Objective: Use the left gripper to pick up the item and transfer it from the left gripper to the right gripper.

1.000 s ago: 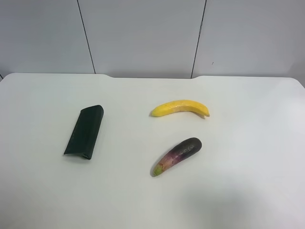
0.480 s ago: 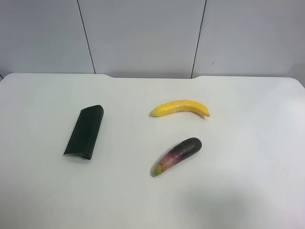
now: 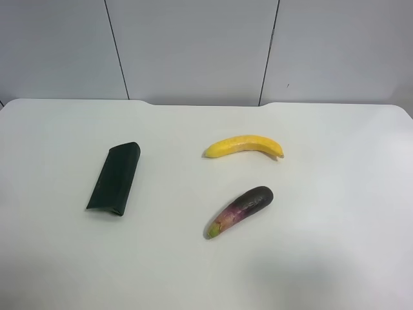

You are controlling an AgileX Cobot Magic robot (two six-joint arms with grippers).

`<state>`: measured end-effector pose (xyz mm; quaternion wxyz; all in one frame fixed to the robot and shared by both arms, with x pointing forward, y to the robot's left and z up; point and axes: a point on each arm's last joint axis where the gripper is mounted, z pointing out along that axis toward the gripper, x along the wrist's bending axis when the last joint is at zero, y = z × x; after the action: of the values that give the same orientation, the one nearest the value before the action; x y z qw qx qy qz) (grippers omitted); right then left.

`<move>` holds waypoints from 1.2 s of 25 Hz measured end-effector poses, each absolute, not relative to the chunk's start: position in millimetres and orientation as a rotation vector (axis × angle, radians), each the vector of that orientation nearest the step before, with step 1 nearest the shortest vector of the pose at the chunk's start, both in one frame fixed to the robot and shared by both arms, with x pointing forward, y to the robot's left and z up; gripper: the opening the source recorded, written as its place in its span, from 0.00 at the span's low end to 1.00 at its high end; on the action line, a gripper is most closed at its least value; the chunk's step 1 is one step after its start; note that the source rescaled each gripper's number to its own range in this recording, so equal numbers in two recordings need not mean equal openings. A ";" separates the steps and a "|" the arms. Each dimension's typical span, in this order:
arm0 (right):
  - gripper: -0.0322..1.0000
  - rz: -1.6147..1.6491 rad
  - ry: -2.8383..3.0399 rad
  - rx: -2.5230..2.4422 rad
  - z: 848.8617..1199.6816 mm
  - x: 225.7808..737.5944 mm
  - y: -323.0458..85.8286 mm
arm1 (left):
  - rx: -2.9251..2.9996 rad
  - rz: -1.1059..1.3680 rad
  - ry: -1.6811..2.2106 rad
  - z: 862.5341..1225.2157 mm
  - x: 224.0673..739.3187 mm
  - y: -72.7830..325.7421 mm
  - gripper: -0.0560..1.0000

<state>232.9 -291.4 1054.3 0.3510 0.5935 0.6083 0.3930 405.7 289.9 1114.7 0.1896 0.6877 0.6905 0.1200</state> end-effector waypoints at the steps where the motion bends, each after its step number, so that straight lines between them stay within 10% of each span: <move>1: 1.00 1.017 1.575 1.537 1054.3 232.9 -291.4 | 1.934 0.315 1.937 1111.7 411.3 288.4 1.00; 30: 1.00 1.017 1.575 1.537 1054.3 232.9 -291.4 | 2.198 0.064 1.899 963.0 520.5 177.6 1.00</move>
<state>232.9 -291.4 1054.3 0.3510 0.5935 0.6083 0.3930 520.5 177.6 963.0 0.1176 0.7513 0.6491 0.0218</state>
